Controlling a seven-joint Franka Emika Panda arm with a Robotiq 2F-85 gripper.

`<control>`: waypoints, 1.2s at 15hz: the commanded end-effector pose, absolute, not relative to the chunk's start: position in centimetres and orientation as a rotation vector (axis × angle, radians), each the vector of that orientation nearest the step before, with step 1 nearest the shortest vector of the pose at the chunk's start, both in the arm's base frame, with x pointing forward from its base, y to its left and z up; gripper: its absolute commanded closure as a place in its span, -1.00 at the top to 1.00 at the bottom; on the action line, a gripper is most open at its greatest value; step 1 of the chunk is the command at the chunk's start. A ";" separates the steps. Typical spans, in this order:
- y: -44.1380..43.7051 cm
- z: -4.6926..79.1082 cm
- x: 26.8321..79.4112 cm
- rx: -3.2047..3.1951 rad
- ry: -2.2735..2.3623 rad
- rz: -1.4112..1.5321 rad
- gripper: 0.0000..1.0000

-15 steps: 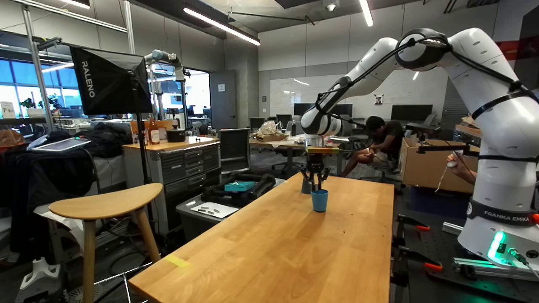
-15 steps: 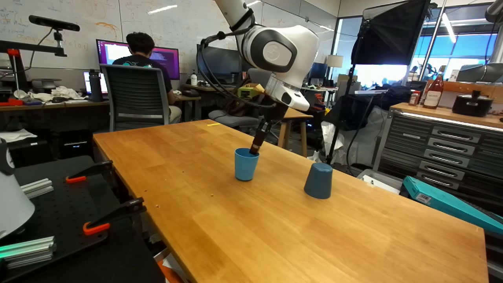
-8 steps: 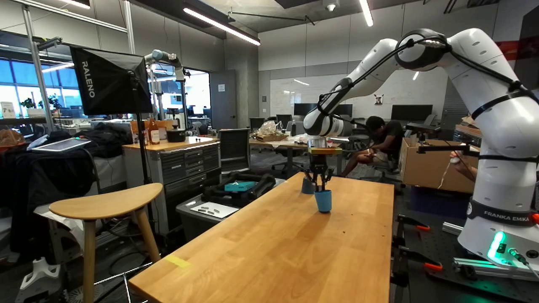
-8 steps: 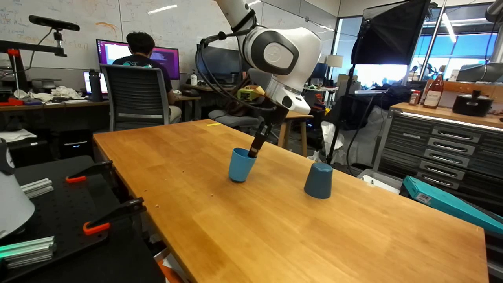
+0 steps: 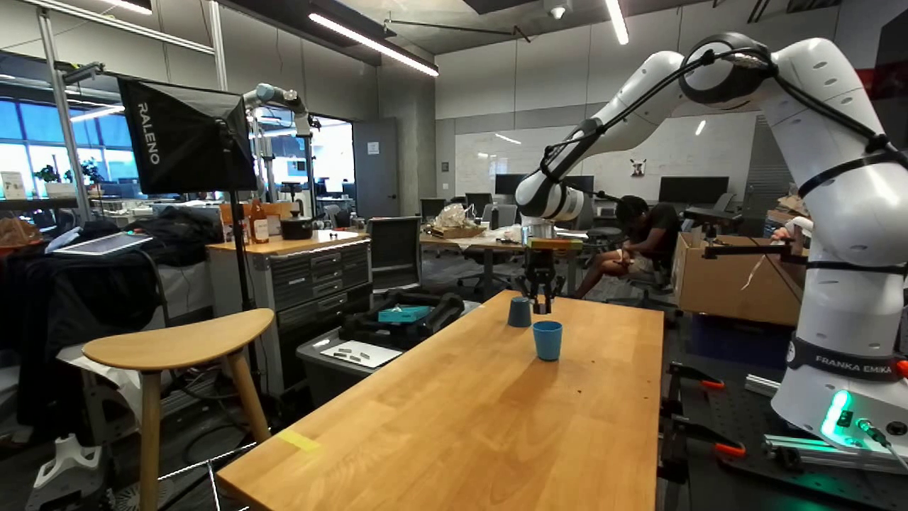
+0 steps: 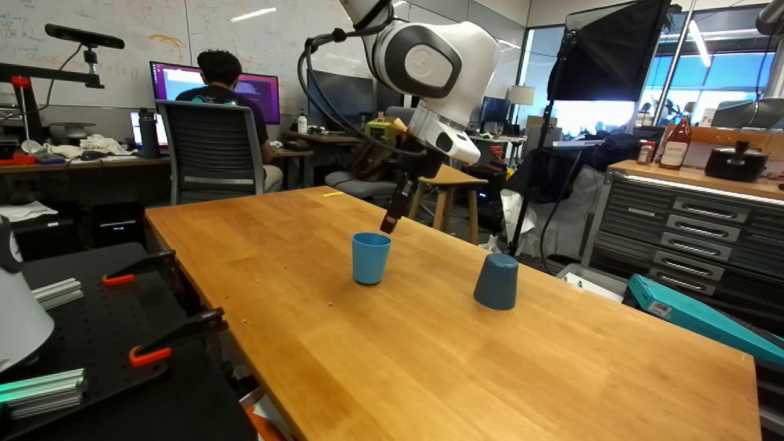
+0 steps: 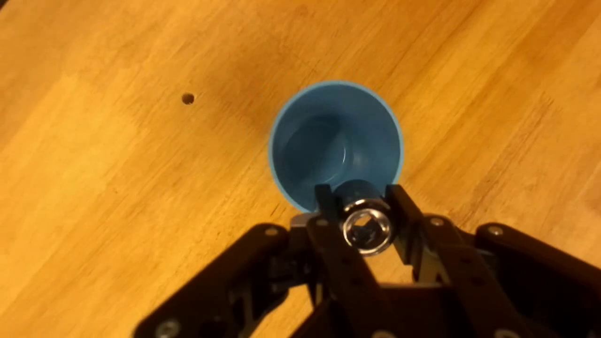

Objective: Put the ring in the cup

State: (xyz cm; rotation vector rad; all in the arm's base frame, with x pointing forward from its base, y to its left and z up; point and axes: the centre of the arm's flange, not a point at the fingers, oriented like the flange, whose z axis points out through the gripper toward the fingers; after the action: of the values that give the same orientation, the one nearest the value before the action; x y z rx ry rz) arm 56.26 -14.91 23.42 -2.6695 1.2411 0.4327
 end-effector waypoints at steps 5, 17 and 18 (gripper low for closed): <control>-12.2 27.4 52.7 -2.658 1.141 0.416 -0.82; -13.6 22.7 54.4 -2.662 1.214 0.456 -0.81; -13.7 22.5 54.5 -2.664 1.216 0.454 -0.80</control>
State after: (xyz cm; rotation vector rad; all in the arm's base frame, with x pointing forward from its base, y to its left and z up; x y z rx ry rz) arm 53.21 -13.12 22.79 -2.6836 1.1918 0.4806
